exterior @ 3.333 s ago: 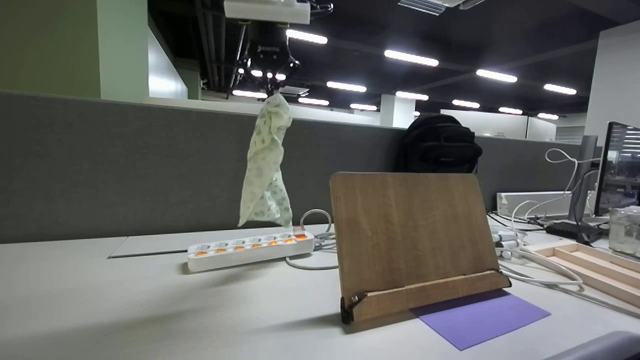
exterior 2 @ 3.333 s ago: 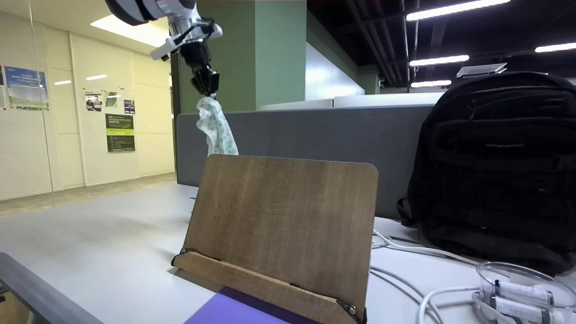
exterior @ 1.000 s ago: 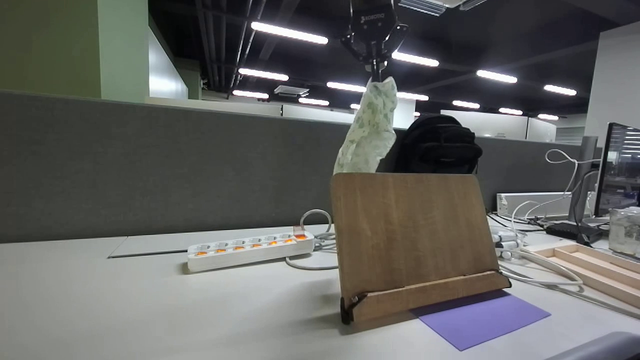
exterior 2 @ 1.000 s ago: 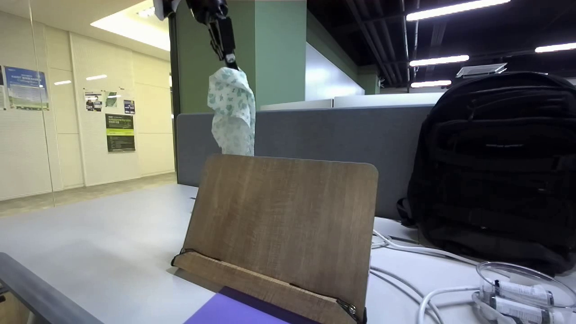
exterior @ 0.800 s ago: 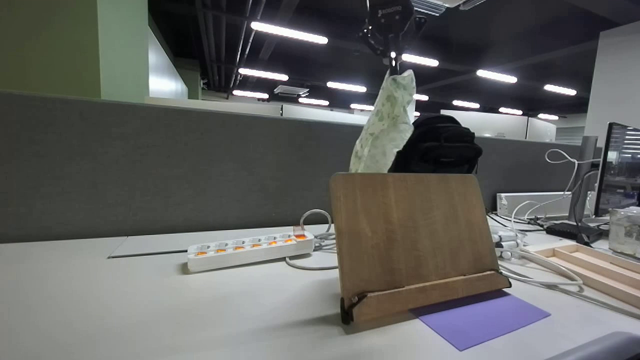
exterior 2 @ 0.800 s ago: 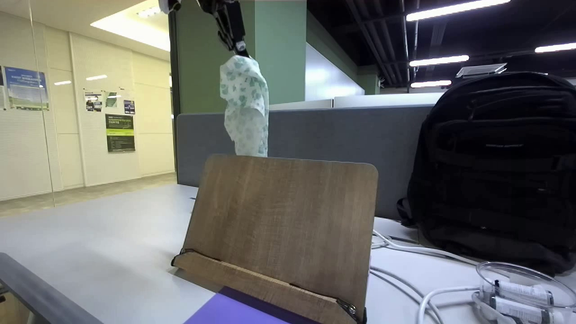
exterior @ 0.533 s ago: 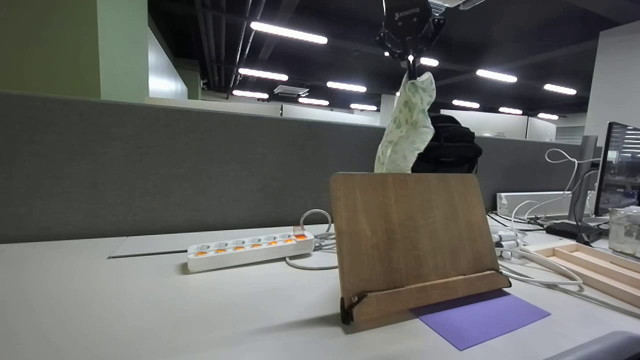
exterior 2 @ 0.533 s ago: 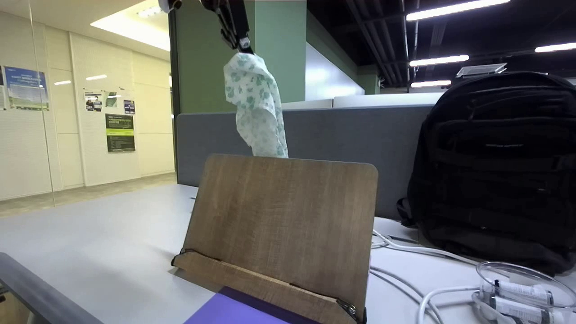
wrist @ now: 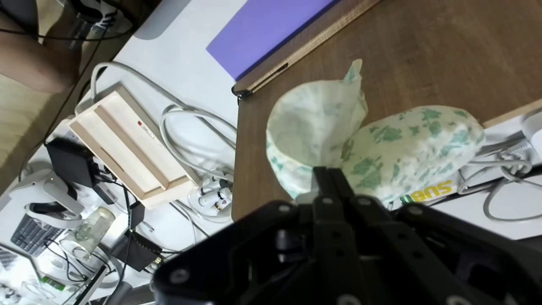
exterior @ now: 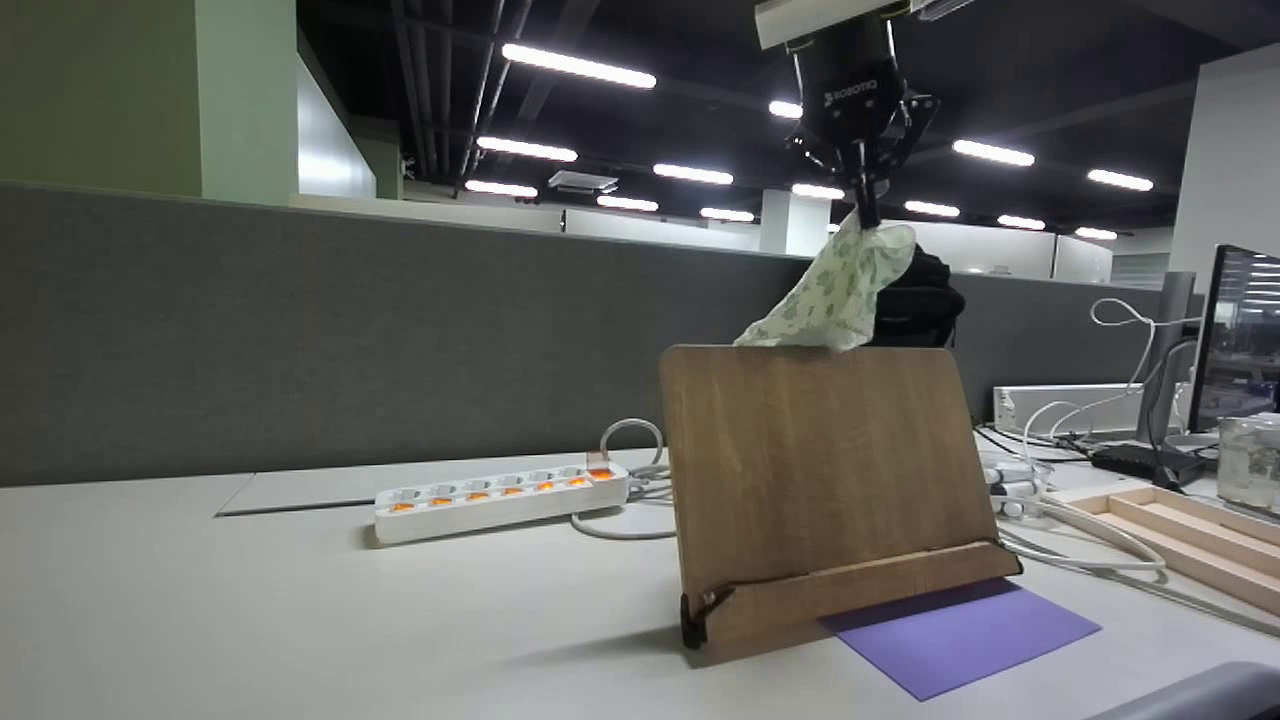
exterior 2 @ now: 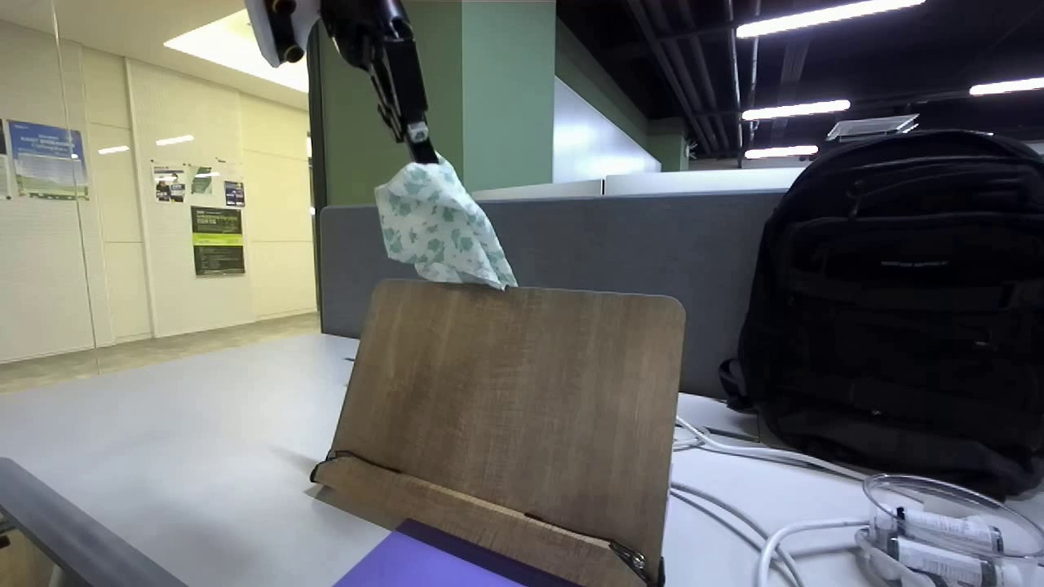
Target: Hang the cloth on the wooden stand
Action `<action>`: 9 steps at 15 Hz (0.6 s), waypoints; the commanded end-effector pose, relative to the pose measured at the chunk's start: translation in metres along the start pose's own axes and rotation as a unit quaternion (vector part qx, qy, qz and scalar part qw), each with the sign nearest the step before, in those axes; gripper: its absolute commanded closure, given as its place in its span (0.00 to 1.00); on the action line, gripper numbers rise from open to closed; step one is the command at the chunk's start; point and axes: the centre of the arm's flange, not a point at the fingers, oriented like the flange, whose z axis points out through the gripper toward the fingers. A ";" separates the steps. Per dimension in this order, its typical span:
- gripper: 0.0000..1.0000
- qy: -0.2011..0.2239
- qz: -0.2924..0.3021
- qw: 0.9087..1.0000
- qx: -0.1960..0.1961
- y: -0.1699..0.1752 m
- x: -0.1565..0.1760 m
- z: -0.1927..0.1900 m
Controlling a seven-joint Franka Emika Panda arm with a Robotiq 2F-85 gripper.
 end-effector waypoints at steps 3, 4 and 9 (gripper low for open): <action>1.00 -0.027 0.006 1.000 -0.011 0.012 -0.025 0.023; 1.00 -0.031 0.005 0.999 -0.014 0.013 -0.028 0.028; 0.60 -0.053 -0.006 0.998 -0.028 0.015 -0.037 0.043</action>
